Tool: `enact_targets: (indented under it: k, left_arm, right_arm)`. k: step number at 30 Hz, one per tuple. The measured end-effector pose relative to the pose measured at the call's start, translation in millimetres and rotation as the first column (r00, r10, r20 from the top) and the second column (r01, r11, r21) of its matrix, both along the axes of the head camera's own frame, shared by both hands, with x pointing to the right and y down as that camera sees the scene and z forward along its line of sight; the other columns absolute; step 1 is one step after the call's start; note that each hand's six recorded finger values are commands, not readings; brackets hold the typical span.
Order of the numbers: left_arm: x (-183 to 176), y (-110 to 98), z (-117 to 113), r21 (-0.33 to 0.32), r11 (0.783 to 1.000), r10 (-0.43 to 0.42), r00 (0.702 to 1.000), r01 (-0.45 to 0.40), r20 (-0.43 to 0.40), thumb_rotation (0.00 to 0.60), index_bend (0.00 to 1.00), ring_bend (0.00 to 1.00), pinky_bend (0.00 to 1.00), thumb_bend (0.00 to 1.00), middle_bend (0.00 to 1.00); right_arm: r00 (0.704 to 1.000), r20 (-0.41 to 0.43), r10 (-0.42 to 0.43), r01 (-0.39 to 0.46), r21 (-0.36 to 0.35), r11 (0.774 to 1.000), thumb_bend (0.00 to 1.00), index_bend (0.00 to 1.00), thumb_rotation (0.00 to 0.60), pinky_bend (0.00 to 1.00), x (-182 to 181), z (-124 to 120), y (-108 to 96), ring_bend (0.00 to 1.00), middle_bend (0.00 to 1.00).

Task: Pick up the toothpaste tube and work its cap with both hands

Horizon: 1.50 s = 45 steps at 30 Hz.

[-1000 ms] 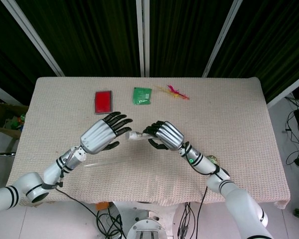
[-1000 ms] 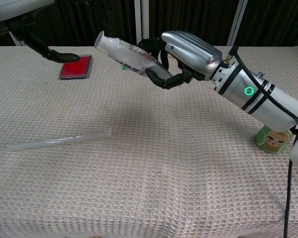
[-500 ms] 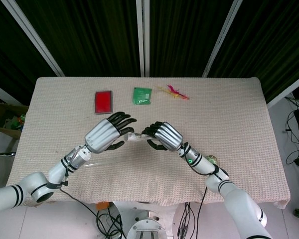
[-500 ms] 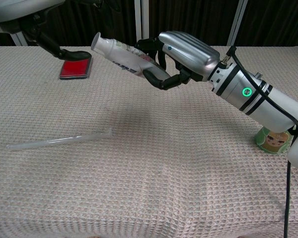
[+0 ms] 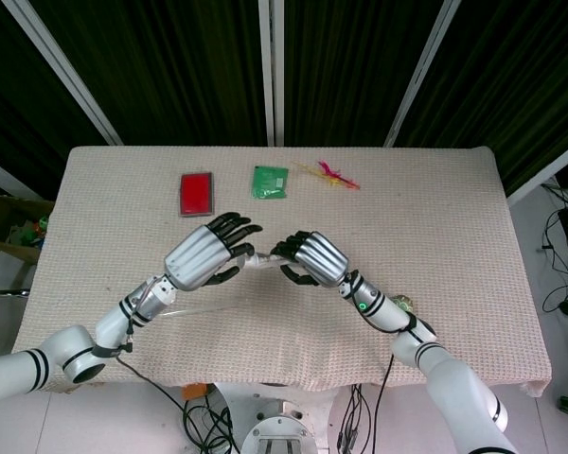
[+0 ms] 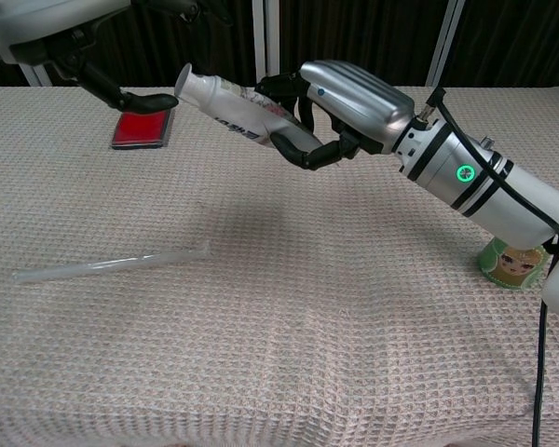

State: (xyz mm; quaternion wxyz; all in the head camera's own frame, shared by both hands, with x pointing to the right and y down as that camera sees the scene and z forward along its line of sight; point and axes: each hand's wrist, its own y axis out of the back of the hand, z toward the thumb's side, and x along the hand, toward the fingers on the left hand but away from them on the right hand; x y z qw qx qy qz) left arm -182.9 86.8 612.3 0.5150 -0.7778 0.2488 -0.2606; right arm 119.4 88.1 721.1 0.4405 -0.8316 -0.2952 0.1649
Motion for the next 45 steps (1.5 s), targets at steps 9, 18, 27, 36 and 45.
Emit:
enact_targets:
  k: [9, 18, 27, 36, 45]
  left_arm:
    - [-2.1, -0.1, 2.4, -0.004, 1.000, -0.013, 1.000, 0.013, -0.007, 0.600, 0.49, 0.16, 0.19, 0.30, 0.19]
    - [-4.1, 0.4, 4.9, -0.004, 0.999, -0.048, 0.998, 0.048, -0.038, 0.600, 0.54, 0.16, 0.19, 0.29, 0.20]
    - [-6.5, -0.7, 6.2, 0.006, 0.996, -0.083, 0.994, 0.084, -0.074, 0.600, 0.56, 0.16, 0.19, 0.29, 0.21]
    - [-7.8, -0.5, 7.3, 0.016, 0.995, -0.093, 0.992, 0.095, -0.089, 0.600, 0.58, 0.16, 0.19, 0.29, 0.22]
    - [-9.1, -0.5, 5.6, 0.031, 0.995, -0.092, 0.992, 0.095, -0.088, 0.600, 0.58, 0.16, 0.19, 0.27, 0.22]
  right_arm:
    - [1.000, -0.001, -0.003, 0.003, -0.007, 1.000, 0.73, 0.87, 0.600, 0.62, -1.1, 1.4, 0.9, 0.51, 0.69]
    - [1.000, 0.006, 0.002, -0.001, -0.016, 1.000, 0.73, 0.87, 0.600, 0.62, -2.0, 2.0, 0.8, 0.51, 0.69]
    - [1.000, 0.011, 0.006, -0.006, -0.025, 1.000, 0.73, 0.88, 0.600, 0.62, -3.7, 2.9, 1.7, 0.51, 0.69]
    - [1.000, 0.021, 0.022, -0.021, -0.038, 0.999, 0.73, 0.88, 0.600, 0.62, -3.9, 3.2, -0.3, 0.51, 0.69]
    - [0.998, 0.034, 0.045, -0.043, -0.063, 0.997, 0.73, 0.88, 0.600, 0.62, -2.7, 4.1, -3.8, 0.51, 0.69]
